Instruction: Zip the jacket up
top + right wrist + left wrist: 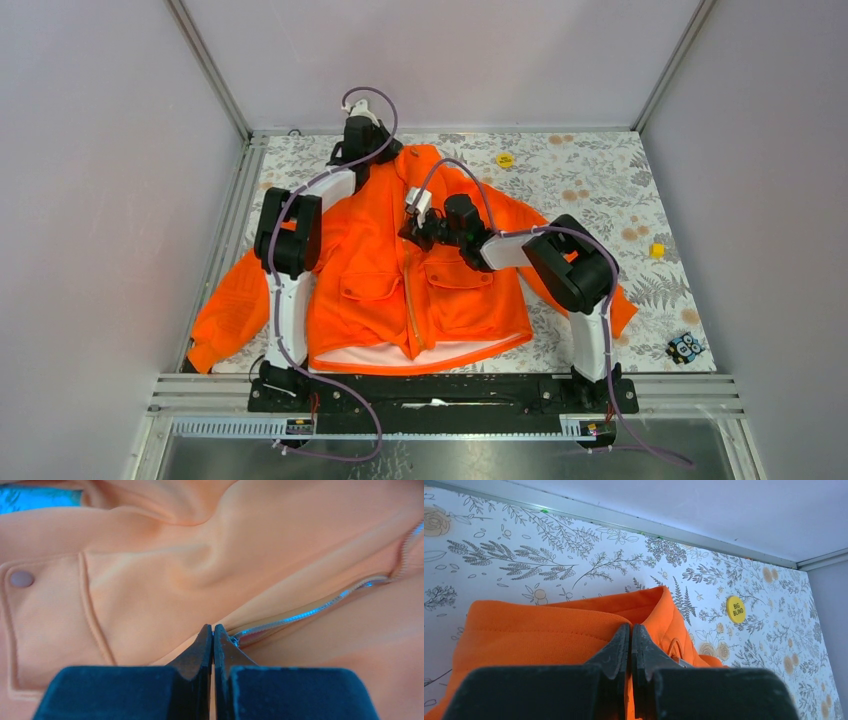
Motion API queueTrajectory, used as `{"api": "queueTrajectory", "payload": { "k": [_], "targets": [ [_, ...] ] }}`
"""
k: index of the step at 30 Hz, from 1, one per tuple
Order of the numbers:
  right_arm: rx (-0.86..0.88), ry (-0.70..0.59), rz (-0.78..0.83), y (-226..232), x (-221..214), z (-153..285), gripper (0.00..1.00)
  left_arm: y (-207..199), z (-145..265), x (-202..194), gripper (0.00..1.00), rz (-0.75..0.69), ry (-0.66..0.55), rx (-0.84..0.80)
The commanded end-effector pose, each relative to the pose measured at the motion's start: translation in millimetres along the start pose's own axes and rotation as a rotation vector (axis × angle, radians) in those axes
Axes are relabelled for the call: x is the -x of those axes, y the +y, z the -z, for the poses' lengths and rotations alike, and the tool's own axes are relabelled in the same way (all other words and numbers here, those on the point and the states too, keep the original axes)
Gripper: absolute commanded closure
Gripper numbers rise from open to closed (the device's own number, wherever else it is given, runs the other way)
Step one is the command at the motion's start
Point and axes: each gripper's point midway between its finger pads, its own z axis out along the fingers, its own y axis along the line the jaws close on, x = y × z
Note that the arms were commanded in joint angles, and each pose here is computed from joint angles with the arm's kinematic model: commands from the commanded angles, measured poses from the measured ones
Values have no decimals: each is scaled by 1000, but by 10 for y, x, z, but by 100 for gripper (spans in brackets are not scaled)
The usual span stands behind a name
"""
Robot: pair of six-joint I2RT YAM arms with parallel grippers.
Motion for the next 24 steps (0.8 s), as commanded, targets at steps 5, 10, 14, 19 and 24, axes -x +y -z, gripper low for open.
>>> {"api": "queueTrajectory", "payload": {
  "k": [5,10,14,19,24],
  "targets": [
    [48,-85,-40,213,271,45,100,-465,-53,661,90,-58,-56,-114],
    [-12,-92,-104,20,290,-125,100,-507,409,869,2,23,19,-14],
    [-18,-125,-171,-26,323,-136,100,-543,1016,874,1,60,66,41],
    [-63,-151,-329,-167,424,-54,100,-416,1756,266,8,128,148,42],
    [-62,-191,-427,-218,543,-11,100,-292,2081,-647,20,191,258,-23]
  ]
}}
